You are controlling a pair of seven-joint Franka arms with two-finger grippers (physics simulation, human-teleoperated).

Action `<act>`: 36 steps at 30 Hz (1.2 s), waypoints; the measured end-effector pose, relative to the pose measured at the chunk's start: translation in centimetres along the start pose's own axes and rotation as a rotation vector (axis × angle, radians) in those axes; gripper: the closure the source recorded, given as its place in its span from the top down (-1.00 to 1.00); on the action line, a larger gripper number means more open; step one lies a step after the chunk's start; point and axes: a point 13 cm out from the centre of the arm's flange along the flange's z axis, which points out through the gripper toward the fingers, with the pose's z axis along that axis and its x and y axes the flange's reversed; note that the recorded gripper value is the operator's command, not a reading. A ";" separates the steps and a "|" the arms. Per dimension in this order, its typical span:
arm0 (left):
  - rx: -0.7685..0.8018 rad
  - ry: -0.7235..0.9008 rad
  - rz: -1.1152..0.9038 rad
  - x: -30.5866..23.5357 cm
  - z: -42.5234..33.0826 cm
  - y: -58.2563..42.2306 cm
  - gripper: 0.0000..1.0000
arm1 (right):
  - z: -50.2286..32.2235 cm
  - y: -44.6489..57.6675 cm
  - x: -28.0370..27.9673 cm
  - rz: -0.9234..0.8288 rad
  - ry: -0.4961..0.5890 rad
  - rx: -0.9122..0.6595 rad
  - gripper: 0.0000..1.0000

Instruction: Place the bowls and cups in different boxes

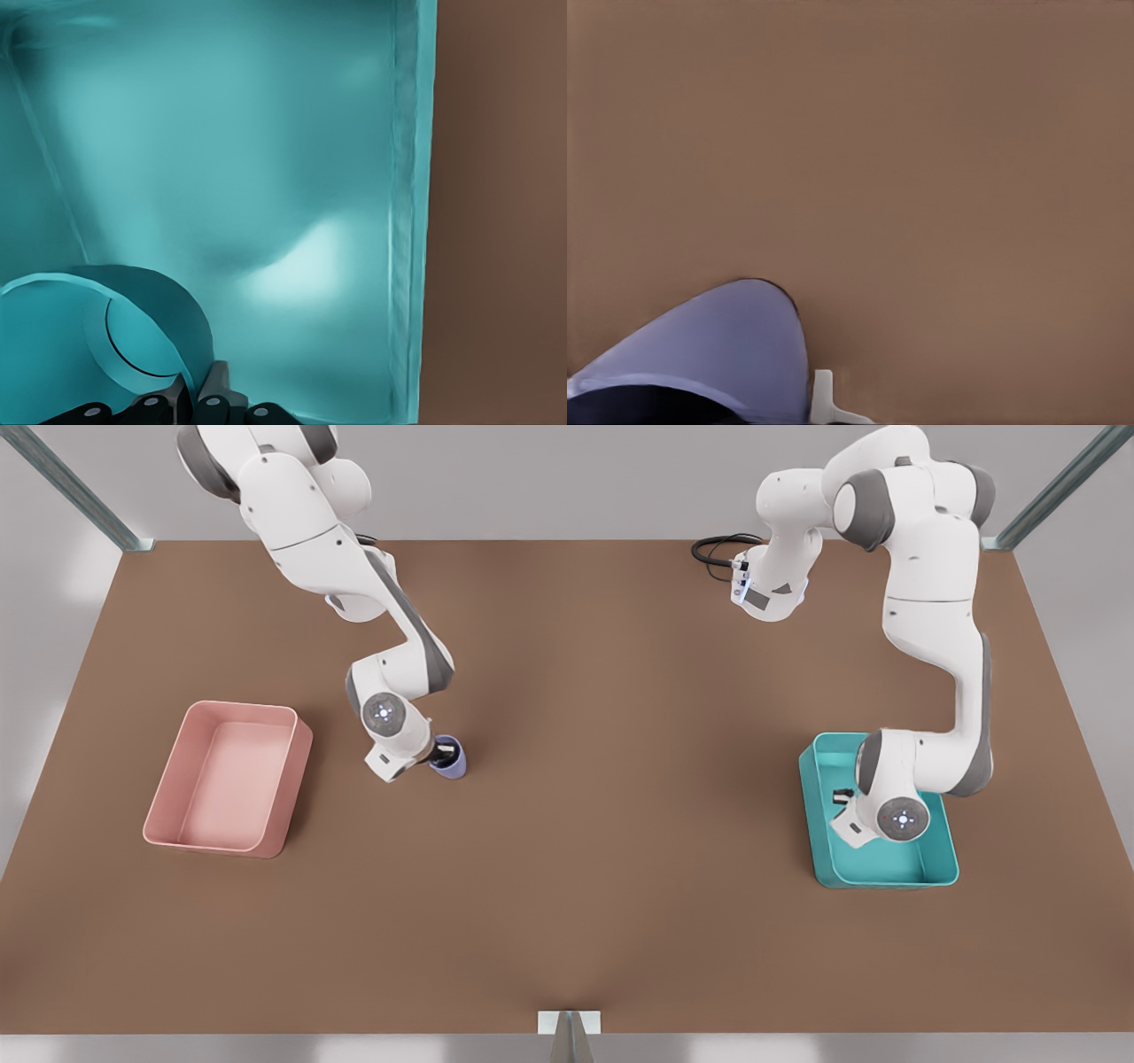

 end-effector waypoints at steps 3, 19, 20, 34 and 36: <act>0.017 -0.021 -0.012 -1.0 1.7 0.2 -0.57 | -2.3 0.2 -0.7 0.006 -0.031 -0.010 -0.57; 0.199 -0.327 -0.008 9.9 -35.0 -3.6 1.00 | -11.7 -41.0 -4.7 0.212 0.000 0.053 -0.57; 0.200 -0.298 0.006 10.3 -34.7 -4.4 1.00 | -10.1 -40.9 -4.9 0.181 0.017 0.055 -0.57; 0.207 -0.186 0.019 12.9 -34.1 -5.1 1.00 | -5.1 -40.8 -7.5 -0.061 -0.001 0.112 1.00; 0.206 -0.184 0.020 13.1 -34.1 -5.2 1.00 | -6.7 -40.0 -7.7 -0.078 -0.015 0.107 1.00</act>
